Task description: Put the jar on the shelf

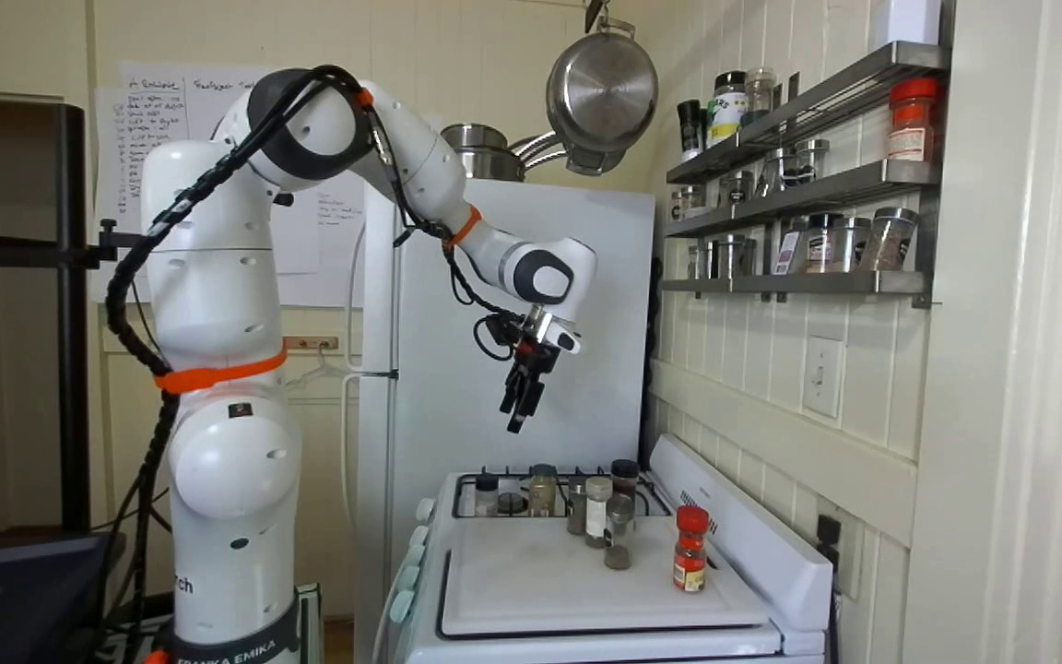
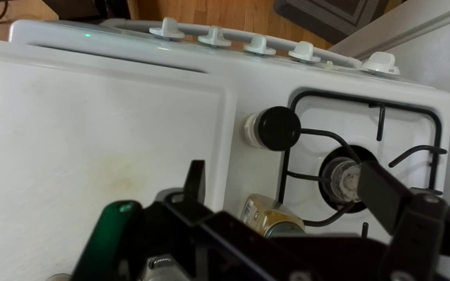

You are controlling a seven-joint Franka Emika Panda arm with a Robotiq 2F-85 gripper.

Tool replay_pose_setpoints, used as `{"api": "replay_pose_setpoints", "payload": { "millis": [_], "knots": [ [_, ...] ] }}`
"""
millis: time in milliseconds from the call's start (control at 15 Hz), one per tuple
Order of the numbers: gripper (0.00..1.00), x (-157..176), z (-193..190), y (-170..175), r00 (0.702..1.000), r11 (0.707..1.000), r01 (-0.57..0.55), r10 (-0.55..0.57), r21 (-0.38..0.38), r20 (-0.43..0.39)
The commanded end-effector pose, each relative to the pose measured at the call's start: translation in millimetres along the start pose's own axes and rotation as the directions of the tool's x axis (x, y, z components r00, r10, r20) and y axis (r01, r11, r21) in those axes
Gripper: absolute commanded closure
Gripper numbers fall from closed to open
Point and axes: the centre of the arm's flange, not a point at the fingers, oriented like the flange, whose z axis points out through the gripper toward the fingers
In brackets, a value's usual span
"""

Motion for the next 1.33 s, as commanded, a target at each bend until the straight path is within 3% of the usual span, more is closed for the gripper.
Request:
{"api": "replay_pose_setpoints", "payload": {
  "millis": [0,333,533,600,1000,1267],
  "knots": [
    [0.00,-13.3,26.5,-36.5,0.998,0.994,-0.059,0.056,-0.095,-0.034],
    [0.00,-53.6,51.5,-63.3,0.975,0.974,-0.156,0.125,-0.163,-0.184],
    [0.00,-67.9,71.7,-60.6,0.954,0.959,-0.188,0.127,-0.210,-0.273],
    [0.00,-51.8,57.1,-68.5,0.973,0.971,-0.149,0.110,-0.186,-0.205],
    [0.00,-54.1,70.8,-66.1,0.966,0.962,-0.164,0.112,-0.218,-0.235],
    [0.00,-48.2,102.6,-69.7,0.972,0.964,-0.122,0.068,-0.236,-0.225]
  ]
}}
